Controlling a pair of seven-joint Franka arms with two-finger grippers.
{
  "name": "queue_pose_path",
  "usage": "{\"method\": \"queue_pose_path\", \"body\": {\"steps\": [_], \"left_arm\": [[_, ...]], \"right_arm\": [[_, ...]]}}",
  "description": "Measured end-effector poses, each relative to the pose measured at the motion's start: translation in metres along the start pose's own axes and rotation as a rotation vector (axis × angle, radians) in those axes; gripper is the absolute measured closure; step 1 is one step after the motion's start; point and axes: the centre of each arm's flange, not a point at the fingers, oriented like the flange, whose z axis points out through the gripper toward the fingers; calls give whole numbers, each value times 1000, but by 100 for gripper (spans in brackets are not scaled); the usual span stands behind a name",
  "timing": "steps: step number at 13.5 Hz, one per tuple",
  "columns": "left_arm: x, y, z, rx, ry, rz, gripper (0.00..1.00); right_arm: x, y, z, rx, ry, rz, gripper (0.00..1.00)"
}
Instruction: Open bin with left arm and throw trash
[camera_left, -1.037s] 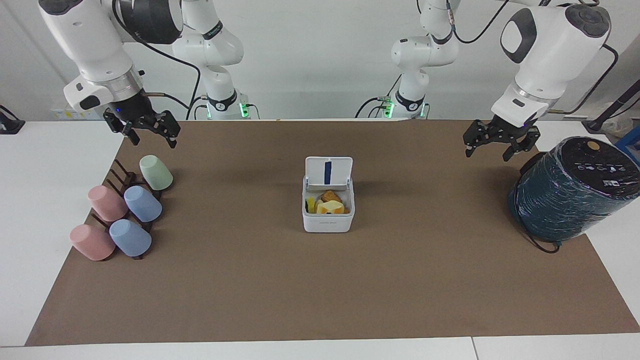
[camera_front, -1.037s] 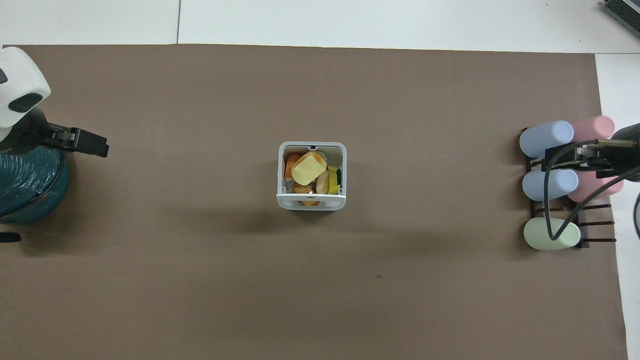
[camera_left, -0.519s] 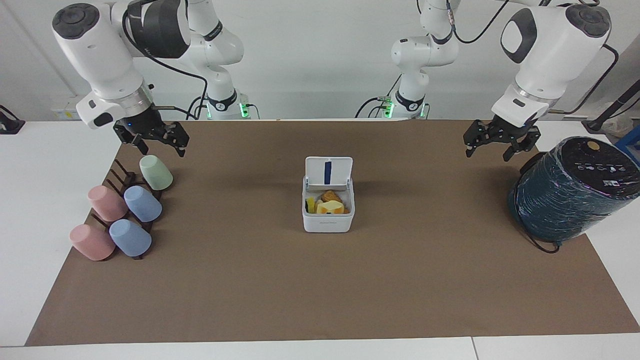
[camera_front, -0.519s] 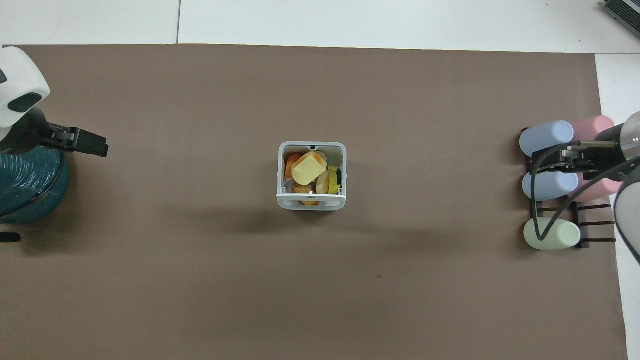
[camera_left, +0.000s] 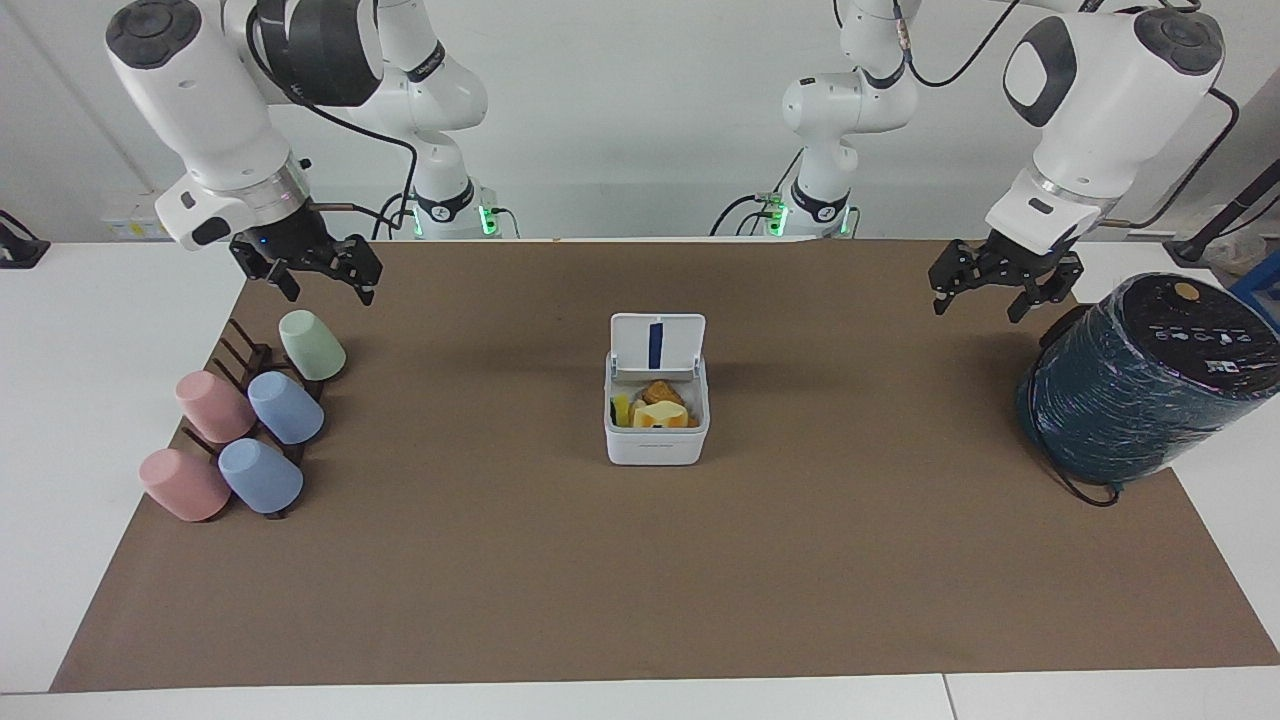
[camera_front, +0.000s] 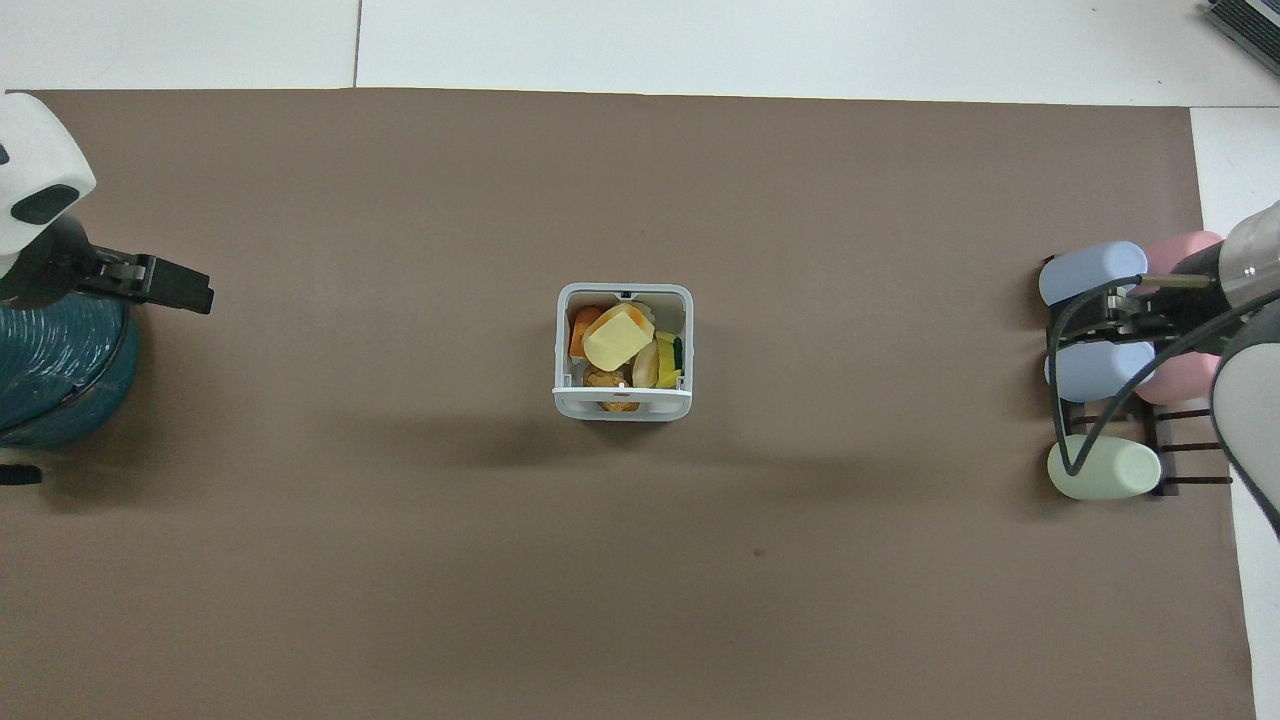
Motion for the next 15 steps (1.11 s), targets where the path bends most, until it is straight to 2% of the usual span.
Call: {"method": "queue_pose_path", "body": {"steps": [15], "left_arm": [[-1, 0, -2, 1, 3, -1, 0]], "right_arm": [[-7, 7, -5, -2, -27, 11, 0]]}}
